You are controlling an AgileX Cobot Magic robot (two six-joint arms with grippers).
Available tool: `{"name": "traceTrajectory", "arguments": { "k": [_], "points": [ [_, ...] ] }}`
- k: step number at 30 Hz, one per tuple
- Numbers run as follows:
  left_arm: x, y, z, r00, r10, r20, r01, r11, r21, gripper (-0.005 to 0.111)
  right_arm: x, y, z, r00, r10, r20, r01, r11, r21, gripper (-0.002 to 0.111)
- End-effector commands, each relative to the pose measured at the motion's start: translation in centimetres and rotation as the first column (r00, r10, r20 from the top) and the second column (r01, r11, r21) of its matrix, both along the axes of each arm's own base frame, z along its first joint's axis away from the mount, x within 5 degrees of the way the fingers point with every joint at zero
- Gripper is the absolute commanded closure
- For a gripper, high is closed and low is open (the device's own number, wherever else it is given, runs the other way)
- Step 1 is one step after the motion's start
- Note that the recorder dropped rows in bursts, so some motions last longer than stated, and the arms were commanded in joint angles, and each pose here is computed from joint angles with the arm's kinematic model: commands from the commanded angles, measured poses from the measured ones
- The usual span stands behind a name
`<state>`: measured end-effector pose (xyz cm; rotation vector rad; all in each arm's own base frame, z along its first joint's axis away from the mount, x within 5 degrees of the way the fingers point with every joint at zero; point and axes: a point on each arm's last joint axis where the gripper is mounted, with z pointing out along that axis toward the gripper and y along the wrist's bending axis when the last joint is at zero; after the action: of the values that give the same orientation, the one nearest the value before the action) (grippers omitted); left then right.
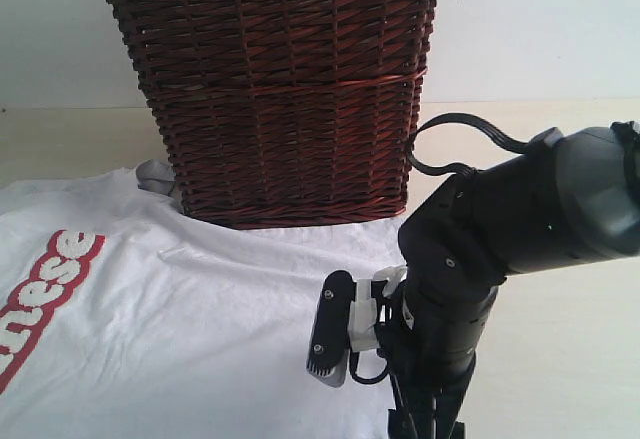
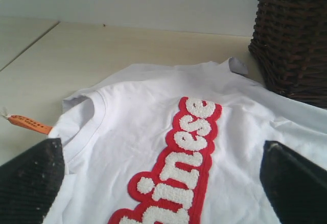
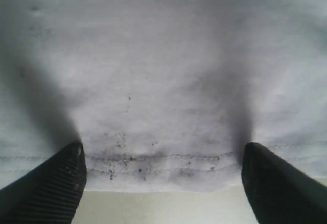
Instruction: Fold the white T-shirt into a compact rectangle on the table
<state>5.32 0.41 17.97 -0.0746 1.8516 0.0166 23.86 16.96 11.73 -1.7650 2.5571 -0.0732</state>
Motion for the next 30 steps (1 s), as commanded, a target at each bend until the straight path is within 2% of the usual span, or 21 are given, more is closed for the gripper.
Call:
{"name": "traceTrajectory", "arguments": {
  "k": [1,8,9,10,11,12,13,15,18,23,28,30],
  "points": [
    [0.0,-0.1,0.2,1.000,-0.008,0.017,0.008,1.000,0.000,0.002,0.3,0.0,-0.4,1.000,0.004,0.020,-0.004,1.000,0.009,0.029],
    [0.0,-0.1,0.2,1.000,-0.008,0.017,0.008,1.000,-0.001,0.002,0.5,0.2,-0.4,0.999,0.005,0.044,-0.007,1.000,0.029,0.040],
    [0.0,-0.1,0.2,1.000,-0.008,0.017,0.008,1.000,-0.001,0.002,0.5,0.2,-0.4,0.999,-0.006,0.046,0.004,1.000,0.031,0.050],
    [0.0,-0.1,0.2,1.000,-0.008,0.017,0.008,1.000,-0.001,0.002,0.5,0.2,-0.4,0.999,-0.015,0.046,0.014,0.999,0.032,0.055],
    [0.0,-0.1,0.2,1.000,-0.008,0.017,0.008,1.000,-0.001,0.002,0.5,0.2,-0.4,0.999,-0.026,0.044,0.024,0.999,0.035,0.070],
    [0.0,-0.1,0.2,1.000,-0.008,0.017,0.008,1.000,-0.001,0.002,0.5,0.2,-0.4,0.999,-0.026,0.043,0.024,0.999,0.033,0.077],
    [0.0,-0.1,0.2,1.000,-0.008,0.017,0.008,1.000,-0.001,0.002,0.4,0.1,-0.4,0.999,-0.023,0.029,0.023,1.000,0.021,0.096],
    [0.0,-0.1,0.2,1.000,-0.008,0.017,0.008,1.000,-0.001,0.002,0.0,-0.2,-0.5,1.000,0.024,-0.011,-0.024,1.000,-0.015,0.108],
    [0.0,-0.1,0.2,1.000,-0.008,0.017,0.008,1.000,-0.001,0.002,0.3,0.0,1.4,0.998,0.054,-0.017,-0.055,0.998,-0.024,0.108],
    [0.0,-0.1,0.2,1.000,-0.008,0.017,0.008,1.000,-0.001,0.002,0.5,0.1,5.4,0.995,0.049,0.084,-0.052,0.998,0.040,0.108],
    [0.0,-0.1,0.2,1.000,-0.008,0.017,0.008,1.000,-0.001,0.002,0.3,0.2,4.6,0.999,0.031,0.040,-0.032,0.999,0.037,0.107],
    [0.0,-0.1,0.2,1.000,-0.008,0.017,0.008,1.000,-0.001,0.002,0.2,0.1,3.7,1.000,0.030,-0.008,-0.030,1.000,0.006,0.099]
  ]
}}
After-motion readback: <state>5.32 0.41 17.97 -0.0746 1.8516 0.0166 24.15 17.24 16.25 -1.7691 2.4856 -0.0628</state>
